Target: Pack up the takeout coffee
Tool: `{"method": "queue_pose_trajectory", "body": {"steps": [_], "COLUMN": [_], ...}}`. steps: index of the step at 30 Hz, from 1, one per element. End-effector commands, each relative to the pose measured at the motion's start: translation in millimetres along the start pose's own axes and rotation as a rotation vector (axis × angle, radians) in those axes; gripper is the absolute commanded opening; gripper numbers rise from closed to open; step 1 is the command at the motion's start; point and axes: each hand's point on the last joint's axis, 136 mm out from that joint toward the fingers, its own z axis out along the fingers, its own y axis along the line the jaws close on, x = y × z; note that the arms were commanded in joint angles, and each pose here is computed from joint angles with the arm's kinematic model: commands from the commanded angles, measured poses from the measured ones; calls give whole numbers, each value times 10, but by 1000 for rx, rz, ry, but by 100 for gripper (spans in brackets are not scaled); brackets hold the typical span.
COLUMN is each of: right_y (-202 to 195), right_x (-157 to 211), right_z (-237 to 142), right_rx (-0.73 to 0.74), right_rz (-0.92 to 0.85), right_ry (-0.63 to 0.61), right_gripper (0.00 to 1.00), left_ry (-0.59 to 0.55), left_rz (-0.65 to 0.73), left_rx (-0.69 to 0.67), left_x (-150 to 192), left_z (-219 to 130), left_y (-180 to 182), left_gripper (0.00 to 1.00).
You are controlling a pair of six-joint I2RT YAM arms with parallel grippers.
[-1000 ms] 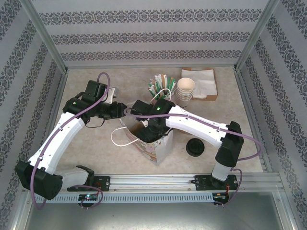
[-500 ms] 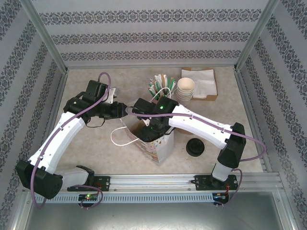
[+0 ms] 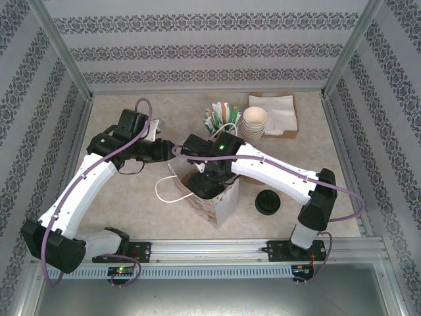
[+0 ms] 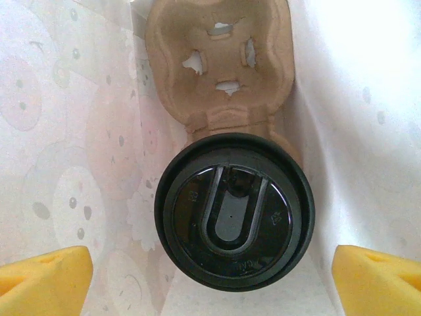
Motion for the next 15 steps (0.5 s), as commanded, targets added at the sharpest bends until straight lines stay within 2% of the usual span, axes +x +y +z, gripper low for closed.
{"method": "queue_pose_trajectory", "body": {"steps": [1,15], "right_y": [14,-7], "right_x": [-40,-27], "right_z": [-62,-134], "right_rx": [3,11], "right_rz": [5,5], "right_ry": [-15,-28], "right_gripper": [95,95], "left_ry": [3,3], "left_rz": [23,23], "left_rx": [-9,-17], "left_x": [2,14], "left_z": [-46,-45], "left_y": [-39,-25], "left_gripper": [39,39]}}
